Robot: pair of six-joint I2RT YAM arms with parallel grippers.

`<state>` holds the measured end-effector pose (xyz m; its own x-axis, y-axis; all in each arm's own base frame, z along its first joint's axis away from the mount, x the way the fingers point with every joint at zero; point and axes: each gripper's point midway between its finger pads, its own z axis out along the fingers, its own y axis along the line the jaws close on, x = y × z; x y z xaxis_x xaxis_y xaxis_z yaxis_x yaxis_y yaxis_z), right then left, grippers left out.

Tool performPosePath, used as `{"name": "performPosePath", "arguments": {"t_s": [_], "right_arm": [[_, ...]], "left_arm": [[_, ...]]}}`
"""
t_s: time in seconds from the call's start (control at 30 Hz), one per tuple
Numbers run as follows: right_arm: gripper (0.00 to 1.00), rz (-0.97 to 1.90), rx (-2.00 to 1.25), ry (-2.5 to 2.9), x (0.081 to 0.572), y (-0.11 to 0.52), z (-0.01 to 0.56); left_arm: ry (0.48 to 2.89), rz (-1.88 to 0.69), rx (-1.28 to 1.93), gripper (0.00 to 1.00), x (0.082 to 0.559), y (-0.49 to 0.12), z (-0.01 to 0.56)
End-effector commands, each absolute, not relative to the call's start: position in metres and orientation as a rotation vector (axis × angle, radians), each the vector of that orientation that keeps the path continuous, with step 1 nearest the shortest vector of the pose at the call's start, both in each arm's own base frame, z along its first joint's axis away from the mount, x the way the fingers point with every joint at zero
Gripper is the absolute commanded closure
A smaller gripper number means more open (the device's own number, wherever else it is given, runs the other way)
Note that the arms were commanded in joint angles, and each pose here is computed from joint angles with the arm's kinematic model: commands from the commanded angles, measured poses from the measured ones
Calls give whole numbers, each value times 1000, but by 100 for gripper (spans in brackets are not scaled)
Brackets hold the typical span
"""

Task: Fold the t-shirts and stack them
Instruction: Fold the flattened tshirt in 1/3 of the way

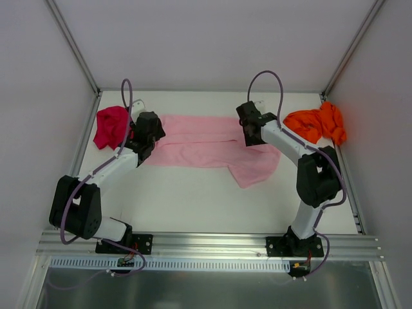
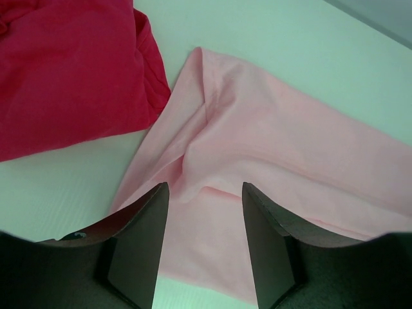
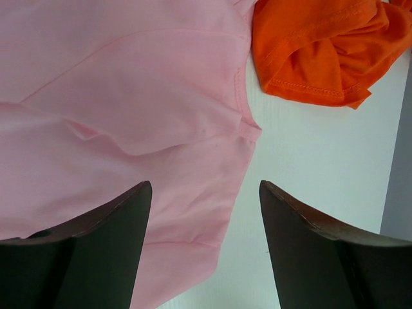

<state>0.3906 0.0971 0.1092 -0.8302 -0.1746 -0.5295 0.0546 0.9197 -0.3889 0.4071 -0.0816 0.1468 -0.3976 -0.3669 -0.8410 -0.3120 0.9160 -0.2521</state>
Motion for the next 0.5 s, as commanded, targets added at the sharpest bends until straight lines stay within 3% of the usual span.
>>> {"name": "performPosePath", "arguments": {"t_s": [0.0,0.2,0.47], "right_arm": [[28,-468,-33,2399,380,110,141],[28,-280,10,2365,347,130,128],[29,-284,93,2352,321,117,110]], "left_arm": [[2011,4,-537,50,389,-75,145],[2061,-10,-557,50,380,-77,115],[2129,5,-568,50,372,-79,79]]}}
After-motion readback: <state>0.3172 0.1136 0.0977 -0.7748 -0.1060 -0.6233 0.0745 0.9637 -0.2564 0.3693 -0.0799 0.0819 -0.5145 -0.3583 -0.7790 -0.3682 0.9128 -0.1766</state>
